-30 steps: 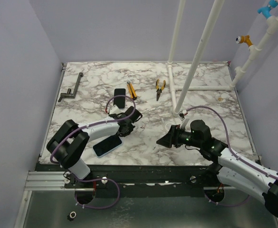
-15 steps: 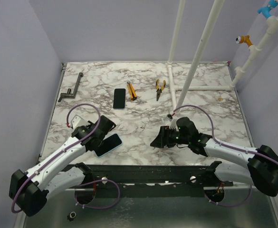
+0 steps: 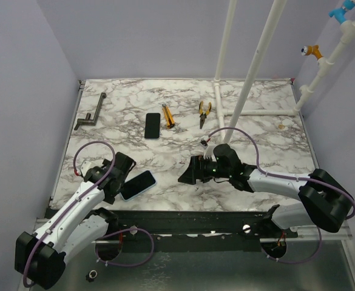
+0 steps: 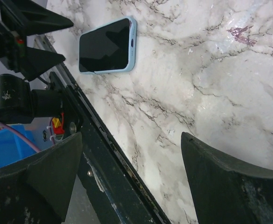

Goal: Take the phone out of the phone case
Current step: Move the phone to the center of the board.

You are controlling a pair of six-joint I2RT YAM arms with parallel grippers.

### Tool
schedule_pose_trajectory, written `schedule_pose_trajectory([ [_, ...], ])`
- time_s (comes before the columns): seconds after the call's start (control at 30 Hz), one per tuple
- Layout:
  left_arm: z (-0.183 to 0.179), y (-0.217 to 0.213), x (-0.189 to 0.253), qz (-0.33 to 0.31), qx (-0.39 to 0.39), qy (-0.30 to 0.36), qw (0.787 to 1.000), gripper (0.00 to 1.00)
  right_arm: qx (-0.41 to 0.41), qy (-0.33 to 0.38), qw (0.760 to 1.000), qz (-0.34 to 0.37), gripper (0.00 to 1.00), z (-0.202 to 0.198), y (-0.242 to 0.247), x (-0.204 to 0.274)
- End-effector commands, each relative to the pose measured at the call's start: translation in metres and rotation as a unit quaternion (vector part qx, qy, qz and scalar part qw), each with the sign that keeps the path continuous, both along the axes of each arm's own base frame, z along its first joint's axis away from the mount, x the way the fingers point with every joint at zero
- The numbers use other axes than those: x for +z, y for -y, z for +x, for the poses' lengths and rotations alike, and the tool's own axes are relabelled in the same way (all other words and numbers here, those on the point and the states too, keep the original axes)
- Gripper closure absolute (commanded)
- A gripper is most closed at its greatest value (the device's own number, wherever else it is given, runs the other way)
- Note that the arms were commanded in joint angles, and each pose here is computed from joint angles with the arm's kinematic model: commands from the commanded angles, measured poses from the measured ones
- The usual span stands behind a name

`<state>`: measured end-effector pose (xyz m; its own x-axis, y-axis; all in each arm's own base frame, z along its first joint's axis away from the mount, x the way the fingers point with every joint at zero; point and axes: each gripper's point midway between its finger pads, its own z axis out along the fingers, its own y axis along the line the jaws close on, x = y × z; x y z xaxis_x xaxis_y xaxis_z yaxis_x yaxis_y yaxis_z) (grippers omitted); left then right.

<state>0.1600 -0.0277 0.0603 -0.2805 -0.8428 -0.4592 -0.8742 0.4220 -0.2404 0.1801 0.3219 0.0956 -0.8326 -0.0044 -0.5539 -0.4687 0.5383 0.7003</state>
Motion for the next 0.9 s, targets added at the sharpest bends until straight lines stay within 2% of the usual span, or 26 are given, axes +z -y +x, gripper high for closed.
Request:
schedule_pose_trajectory([
  [0.0,0.001,0.023,-0.025,-0.056,-0.028,-0.018,0.998,0.16,0.01,0.025,1.0,0.015,0.11,0.0,-0.004,0.013],
  [0.43,0.01,0.029,-0.043,-0.056,-0.064,-0.014,0.996,0.35,0.001,0.021,1.0,0.011,0.11,0.004,-0.005,0.009],
  [0.87,0.051,0.068,-0.048,-0.068,-0.199,-0.007,0.978,0.42,-0.018,0.014,1.0,-0.005,0.11,0.004,0.004,0.0],
])
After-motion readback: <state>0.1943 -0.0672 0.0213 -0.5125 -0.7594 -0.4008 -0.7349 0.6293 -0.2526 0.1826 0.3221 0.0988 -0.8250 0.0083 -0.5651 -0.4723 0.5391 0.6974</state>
